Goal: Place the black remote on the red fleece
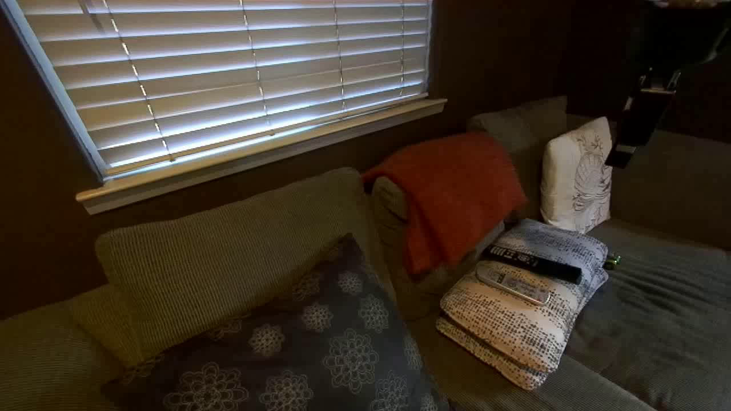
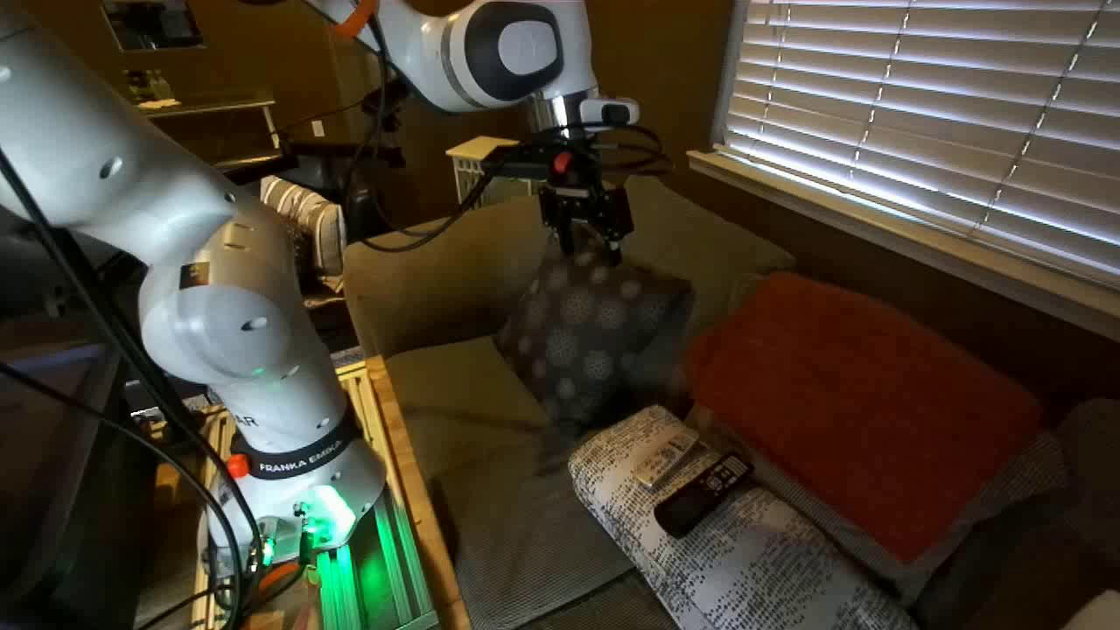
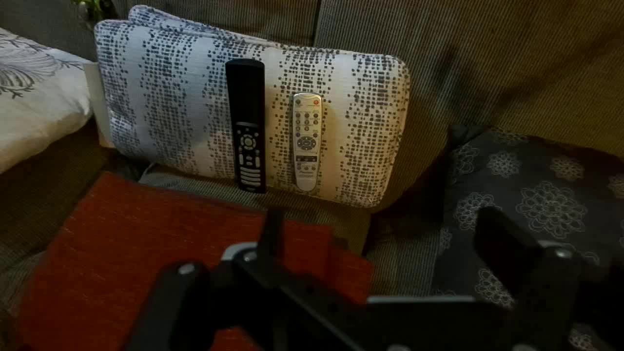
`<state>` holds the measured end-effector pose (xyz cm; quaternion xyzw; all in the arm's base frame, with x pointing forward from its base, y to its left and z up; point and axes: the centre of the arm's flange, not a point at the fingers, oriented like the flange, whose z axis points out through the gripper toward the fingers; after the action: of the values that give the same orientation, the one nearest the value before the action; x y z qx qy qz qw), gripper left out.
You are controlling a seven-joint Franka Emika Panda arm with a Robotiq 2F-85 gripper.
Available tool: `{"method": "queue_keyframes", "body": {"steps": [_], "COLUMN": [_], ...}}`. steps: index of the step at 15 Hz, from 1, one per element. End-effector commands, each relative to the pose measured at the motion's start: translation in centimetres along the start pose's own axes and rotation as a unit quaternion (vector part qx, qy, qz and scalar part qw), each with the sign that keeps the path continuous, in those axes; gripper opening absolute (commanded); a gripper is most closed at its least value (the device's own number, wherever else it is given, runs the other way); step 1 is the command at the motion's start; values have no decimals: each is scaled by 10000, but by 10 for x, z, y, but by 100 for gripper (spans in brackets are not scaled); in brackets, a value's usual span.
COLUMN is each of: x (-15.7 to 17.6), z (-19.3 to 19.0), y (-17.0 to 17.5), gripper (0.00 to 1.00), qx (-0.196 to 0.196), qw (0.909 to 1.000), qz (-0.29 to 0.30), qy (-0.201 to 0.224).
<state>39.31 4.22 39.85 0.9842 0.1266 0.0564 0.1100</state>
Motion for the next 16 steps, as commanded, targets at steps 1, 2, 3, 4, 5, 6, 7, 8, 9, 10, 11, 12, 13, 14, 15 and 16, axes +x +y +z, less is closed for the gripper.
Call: {"method": "queue_keyframes", "body": {"steps": [1, 2, 3, 4, 5, 6, 7, 8, 9, 10, 11, 12, 13, 14, 15, 16], "x": [0, 0, 0, 0, 0, 0, 0, 0, 0, 11, 17, 26, 30, 34, 37, 42], "z": [0, 0, 0, 0, 0, 0, 0, 0, 0, 4, 8, 16, 22, 29, 36, 44], "y": [0, 0, 0, 0, 0, 0, 0, 0, 0, 3, 5, 10, 12, 17, 20, 26], "gripper": [100, 100, 100, 100, 100, 100, 100, 100, 100, 100, 100, 100, 100, 100, 100, 100], "qx": [0, 0, 0, 0, 0, 0, 0, 0, 0, -83, -48, 2, 49, 95, 156, 218], "qw": [10000, 10000, 10000, 10000, 10000, 10000, 10000, 10000, 10000, 9998, 9995, 9989, 9982, 9974, 9965, 9957], "qz": [0, 0, 0, 0, 0, 0, 0, 0, 0, 82, 149, 248, 273, 350, 417, 471], "qy": [0, 0, 0, 0, 0, 0, 0, 0, 0, -175, -262, -402, -529, -630, -712, -772]}}
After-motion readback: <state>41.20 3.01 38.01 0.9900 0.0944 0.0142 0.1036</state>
